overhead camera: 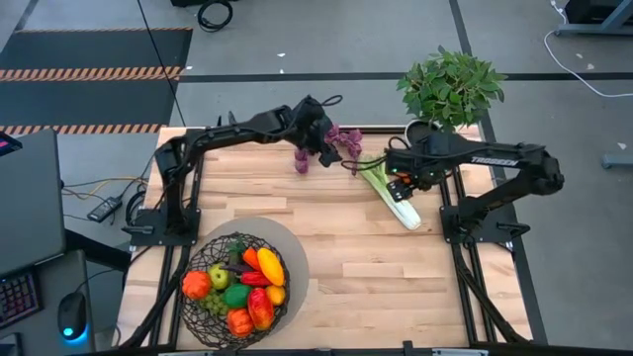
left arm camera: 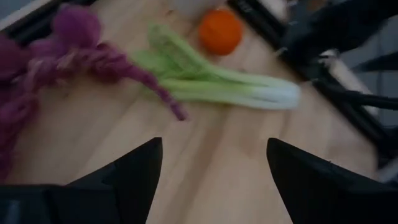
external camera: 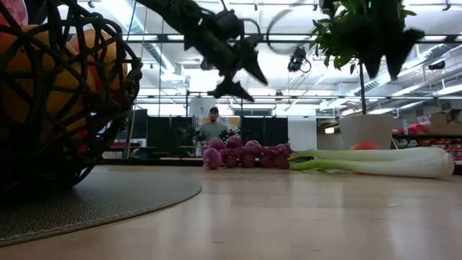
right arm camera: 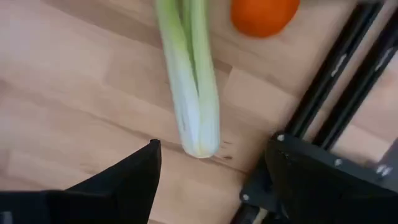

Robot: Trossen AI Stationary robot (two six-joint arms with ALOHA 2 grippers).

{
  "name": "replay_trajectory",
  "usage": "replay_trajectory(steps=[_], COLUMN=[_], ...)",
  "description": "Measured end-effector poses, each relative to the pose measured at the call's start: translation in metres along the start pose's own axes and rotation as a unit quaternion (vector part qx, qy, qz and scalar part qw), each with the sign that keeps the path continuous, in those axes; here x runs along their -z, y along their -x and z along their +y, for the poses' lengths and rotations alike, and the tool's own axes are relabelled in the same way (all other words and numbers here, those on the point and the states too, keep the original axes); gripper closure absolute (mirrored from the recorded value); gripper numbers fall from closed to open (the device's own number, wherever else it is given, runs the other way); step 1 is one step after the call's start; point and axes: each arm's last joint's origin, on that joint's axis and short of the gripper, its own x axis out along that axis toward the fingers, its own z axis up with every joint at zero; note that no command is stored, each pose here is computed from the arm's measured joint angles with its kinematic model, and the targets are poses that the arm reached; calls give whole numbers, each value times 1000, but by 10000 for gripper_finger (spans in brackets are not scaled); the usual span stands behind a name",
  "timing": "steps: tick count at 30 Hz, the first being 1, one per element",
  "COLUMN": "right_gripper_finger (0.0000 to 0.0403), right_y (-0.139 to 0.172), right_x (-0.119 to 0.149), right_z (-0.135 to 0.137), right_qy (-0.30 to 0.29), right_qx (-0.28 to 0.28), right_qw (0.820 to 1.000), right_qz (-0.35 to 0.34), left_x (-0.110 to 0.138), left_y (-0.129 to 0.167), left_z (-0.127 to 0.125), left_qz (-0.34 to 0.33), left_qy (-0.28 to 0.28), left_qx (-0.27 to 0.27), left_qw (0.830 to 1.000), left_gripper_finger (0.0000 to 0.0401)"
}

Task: Build produce basket
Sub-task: Put the orange into the black basket

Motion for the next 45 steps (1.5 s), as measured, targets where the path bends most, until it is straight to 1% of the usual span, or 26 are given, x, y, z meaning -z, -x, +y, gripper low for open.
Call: replay_trajectory(steps=[3, 5, 7, 9, 11, 13, 15, 17, 19, 22, 25, 30, 35, 39, 42, 45], right_gripper_finger=[117, 117, 116, 112, 105, 96, 85, 71, 55, 29, 7, 7, 5, 4, 5, 4], right_y=[-26, -37, -44, -50, -56, -61, -67, -72, -76, -81, -87, -97, -106, -115, -121, -128], right_x=[-6, -12, -17, -22, -25, -29, -31, -34, -38, -41, -41, -39, -39, -37, -35, -37], right_z=[-4, -7, -9, -13, -19, -25, -28, -29, -27, -25, -27, -32, -34, -38, -43, -45], right_qy=[-34, -69, -104, -136, -170, -198, -213, -223, -228, -243, -255, -268, -295, -314, -341, -355], right_qx=[-23, -50, -62, -53, -32, -16, -10, -17, -35, -48, -33, -7, -8, 12, 27, 17], right_qw=[999, 996, 992, 988, 983, 978, 974, 972, 969, 962, 957, 954, 946, 939, 929, 923], right_qz=[12, -1, -21, -47, -64, -71, -74, -78, -89, -113, -132, -135, -137, -138, -141, -145], left_x=[-8, -14, -16, -18, -19, -19, -18, -17, -17, -15, -11, 1, 14, 18, 19, 19], left_y=[12, 23, 35, 47, 60, 73, 84, 92, 98, 102, 102, 103, 106, 107, 112, 116], left_z=[-13, -21, -30, -38, -45, -52, -59, -61, -63, -66, -66, -71, -85, -94, -98, -101], left_qz=[0, 1, -2, -5, -12, -21, -27, -29, -30, -29, -10, 39, 72, 74, 70, 66], left_qy=[-6, -11, -22, -26, -32, -41, -50, -52, -51, -51, -44, -38, -60, -72, -77, -75], left_qx=[16, 22, 29, 36, 43, 48, 52, 52, 50, 49, 50, 44, 48, 59, 63, 66], left_qw=[1000, 1000, 999, 999, 998, 998, 997, 997, 997, 997, 998, 998, 994, 993, 993, 993], left_gripper_finger=[108, 108, 108, 108, 108, 108, 108, 108, 108, 108, 108, 108, 108, 108, 108, 108])
